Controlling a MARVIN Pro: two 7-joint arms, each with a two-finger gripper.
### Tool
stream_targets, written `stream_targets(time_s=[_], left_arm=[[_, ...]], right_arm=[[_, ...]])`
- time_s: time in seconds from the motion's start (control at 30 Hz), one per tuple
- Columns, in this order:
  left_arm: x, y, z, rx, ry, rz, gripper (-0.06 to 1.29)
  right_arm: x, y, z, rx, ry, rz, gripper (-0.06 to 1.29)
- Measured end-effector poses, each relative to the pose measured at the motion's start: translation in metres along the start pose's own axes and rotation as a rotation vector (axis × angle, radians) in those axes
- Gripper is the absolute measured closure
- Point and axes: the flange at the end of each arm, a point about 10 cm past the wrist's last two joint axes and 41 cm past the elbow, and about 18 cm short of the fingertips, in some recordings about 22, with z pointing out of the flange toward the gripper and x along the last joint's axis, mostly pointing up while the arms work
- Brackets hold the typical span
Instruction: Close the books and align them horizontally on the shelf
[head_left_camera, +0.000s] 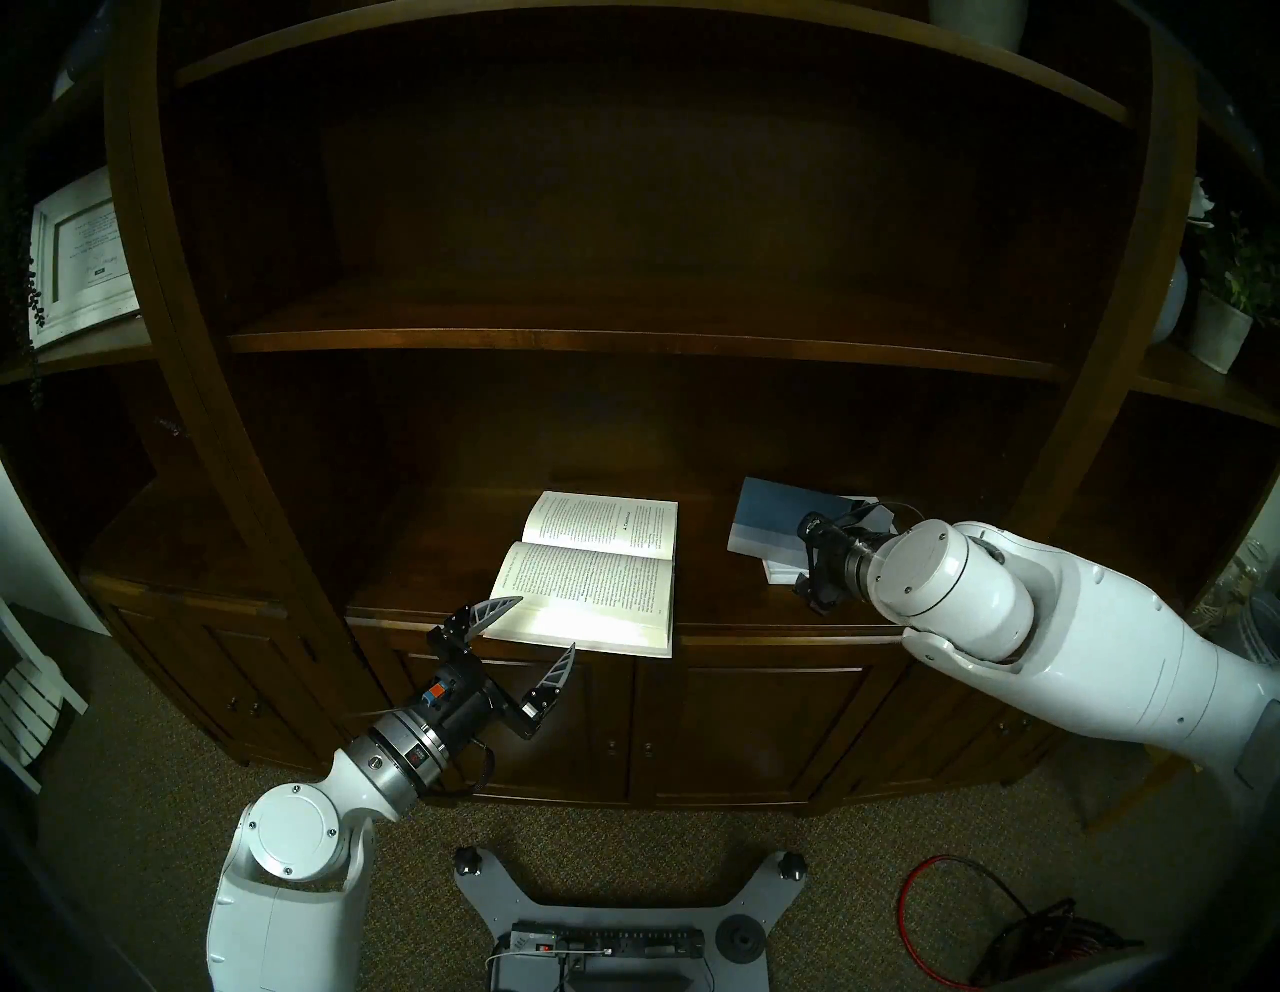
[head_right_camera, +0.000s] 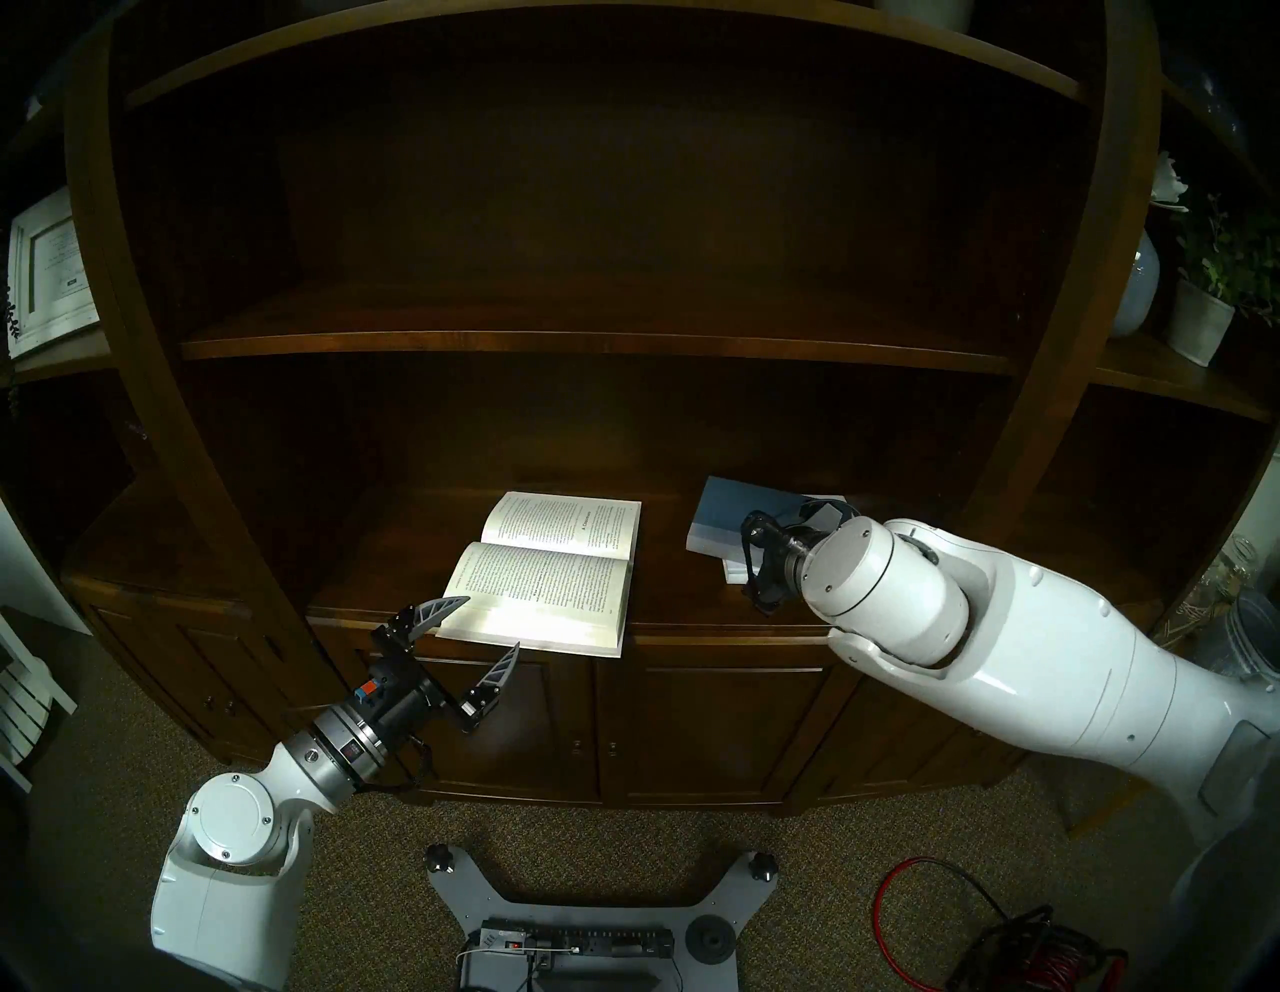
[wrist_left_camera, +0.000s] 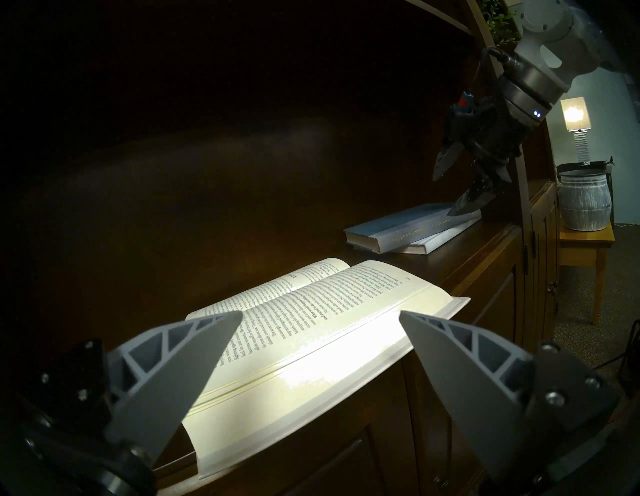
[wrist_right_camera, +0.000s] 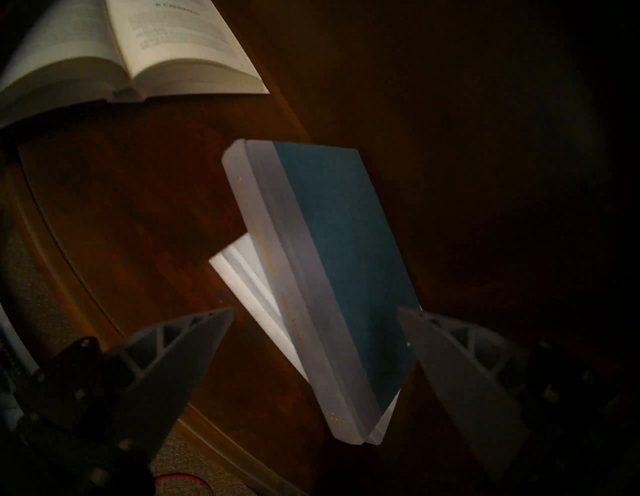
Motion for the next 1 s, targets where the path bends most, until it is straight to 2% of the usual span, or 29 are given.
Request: stream_targets(time_s=[0.13, 0.3, 0.4, 0.57, 0.73, 0.83, 1.0], left_arm=[[0.000, 0.000, 0.000, 0.000, 0.000, 0.000, 0.00], [0.000, 0.000, 0.000, 0.000, 0.000, 0.000, 0.00], [0.000, 0.000, 0.000, 0.000, 0.000, 0.000, 0.00], [0.000, 0.000, 0.000, 0.000, 0.001, 0.000, 0.00], [0.000, 0.000, 0.000, 0.000, 0.001, 0.000, 0.00], [0.000, 0.000, 0.000, 0.000, 0.001, 0.000, 0.00], [0.000, 0.000, 0.000, 0.000, 0.000, 0.000, 0.00]], right_arm=[[-0.001, -0.002, -0.017, 0.049, 0.019, 0.043, 0.02], [-0.009, 0.000, -0.021, 0.065, 0.010, 0.099, 0.02], [-0.013, 0.000, -0.020, 0.060, -0.004, 0.113, 0.02], [-0.027, 0.004, -0.006, 0.024, -0.054, 0.138, 0.02], [-0.031, 0.007, 0.003, 0.008, -0.069, 0.158, 0.02], [-0.027, 0.008, 0.000, 0.041, -0.052, 0.196, 0.02], [-0.018, 0.008, -0.017, 0.134, -0.014, 0.264, 0.02]])
